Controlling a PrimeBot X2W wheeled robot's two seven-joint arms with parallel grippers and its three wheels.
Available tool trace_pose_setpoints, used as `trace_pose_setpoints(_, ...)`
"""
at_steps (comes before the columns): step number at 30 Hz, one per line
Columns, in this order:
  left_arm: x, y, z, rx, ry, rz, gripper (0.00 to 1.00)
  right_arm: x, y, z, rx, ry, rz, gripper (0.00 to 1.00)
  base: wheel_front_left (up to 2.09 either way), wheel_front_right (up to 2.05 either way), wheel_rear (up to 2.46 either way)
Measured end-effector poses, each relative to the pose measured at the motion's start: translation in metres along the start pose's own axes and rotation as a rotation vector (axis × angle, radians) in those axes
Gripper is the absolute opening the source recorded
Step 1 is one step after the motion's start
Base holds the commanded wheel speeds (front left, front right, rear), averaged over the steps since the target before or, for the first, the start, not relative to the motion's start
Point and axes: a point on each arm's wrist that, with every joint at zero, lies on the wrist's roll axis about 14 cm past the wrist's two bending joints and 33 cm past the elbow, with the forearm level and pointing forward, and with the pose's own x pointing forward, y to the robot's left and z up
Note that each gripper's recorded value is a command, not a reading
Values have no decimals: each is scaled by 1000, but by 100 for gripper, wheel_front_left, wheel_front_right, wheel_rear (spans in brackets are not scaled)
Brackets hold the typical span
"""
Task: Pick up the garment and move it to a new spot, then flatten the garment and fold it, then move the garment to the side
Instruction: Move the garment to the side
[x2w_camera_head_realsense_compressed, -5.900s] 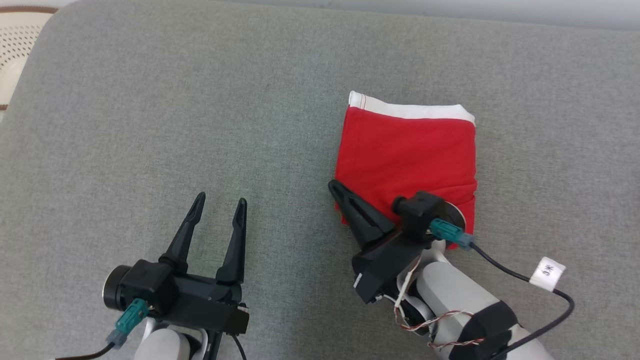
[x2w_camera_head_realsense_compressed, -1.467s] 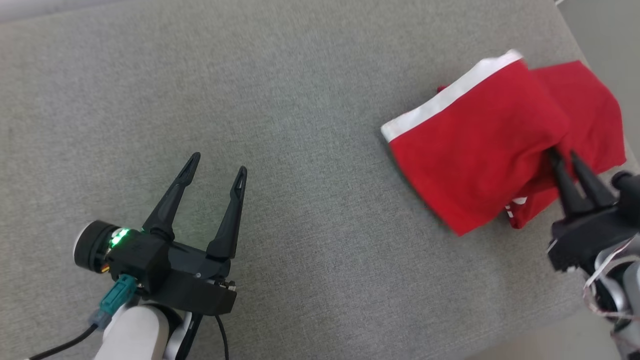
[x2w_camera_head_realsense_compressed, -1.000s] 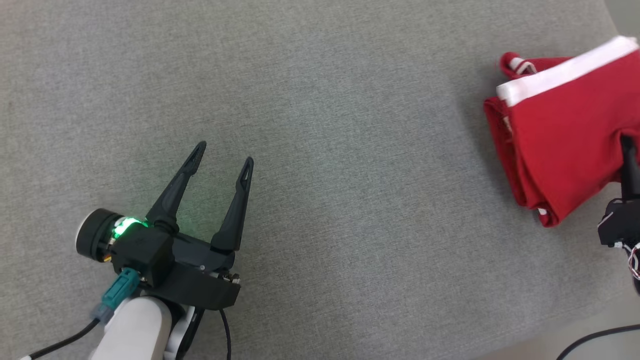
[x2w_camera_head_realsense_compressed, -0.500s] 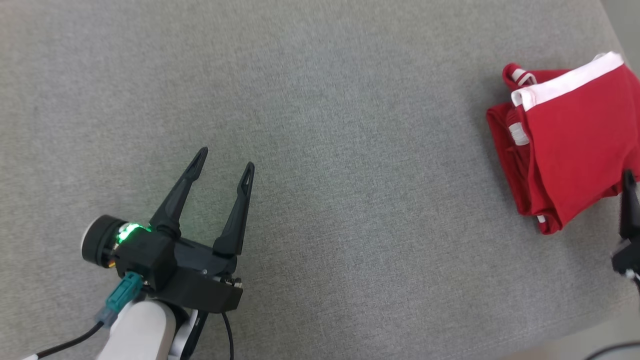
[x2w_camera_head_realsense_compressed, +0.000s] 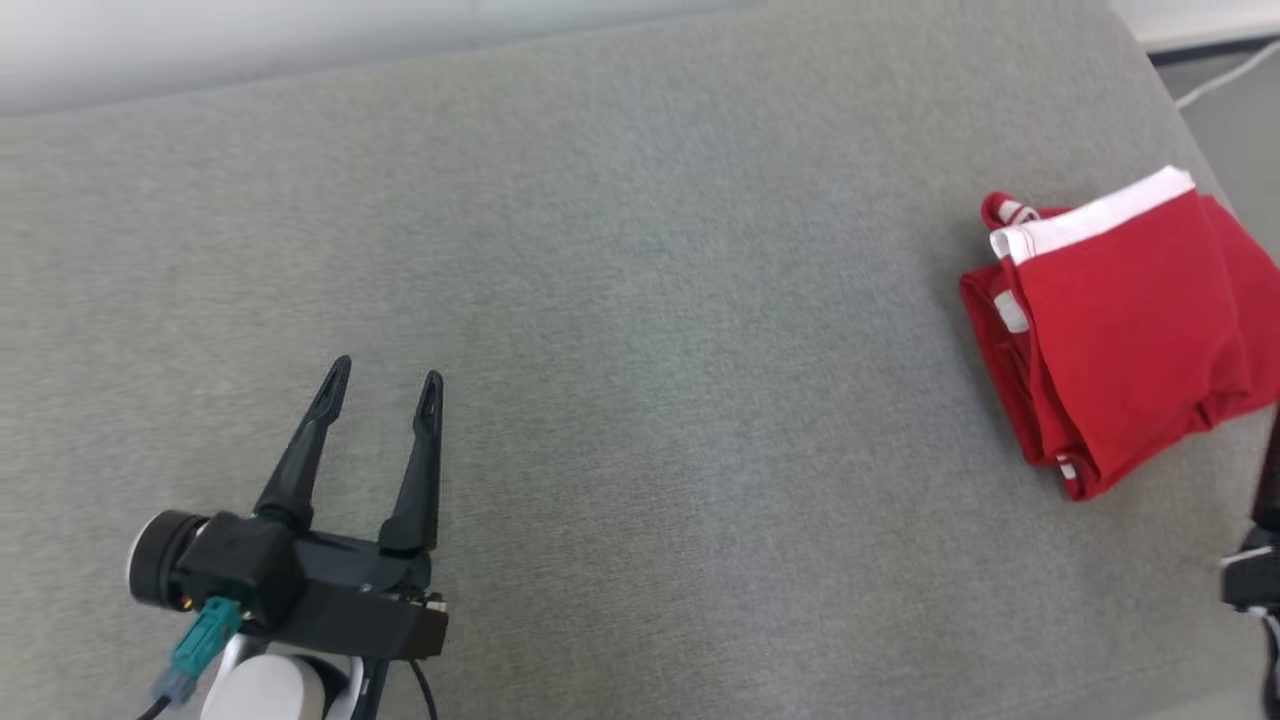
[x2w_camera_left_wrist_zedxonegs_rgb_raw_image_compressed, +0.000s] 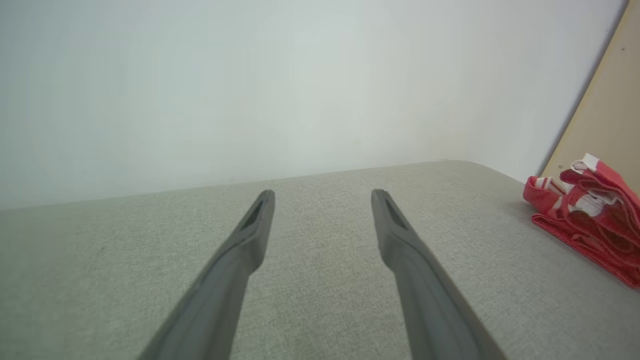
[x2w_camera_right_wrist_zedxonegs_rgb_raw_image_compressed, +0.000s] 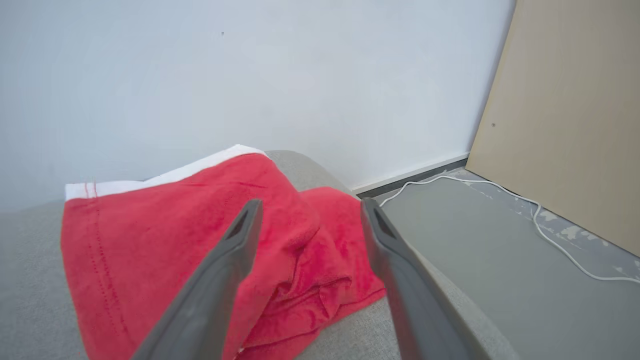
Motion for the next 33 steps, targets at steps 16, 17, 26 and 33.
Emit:
trace_pose_setpoints(16, -63, 72, 50, 92, -55, 265, 100, -12, 174, 62, 71, -171, 392, 100, 0, 0, 0)
trace_pose_setpoints(17, -67, 73, 52, 95, -54, 272, 100, -16, 179, 62, 67, -172, 408, 100, 0, 0, 0)
trace_pose_setpoints(26, -96, 75, 68, 102, -68, 308, 100, -43, 199, 65, 54, -164, 470, 100, 0, 0, 0)
trace_pose_setpoints(33, -114, 76, 70, 108, -58, 328, 100, -63, 199, 65, 53, -155, 477, 100, 0, 0, 0)
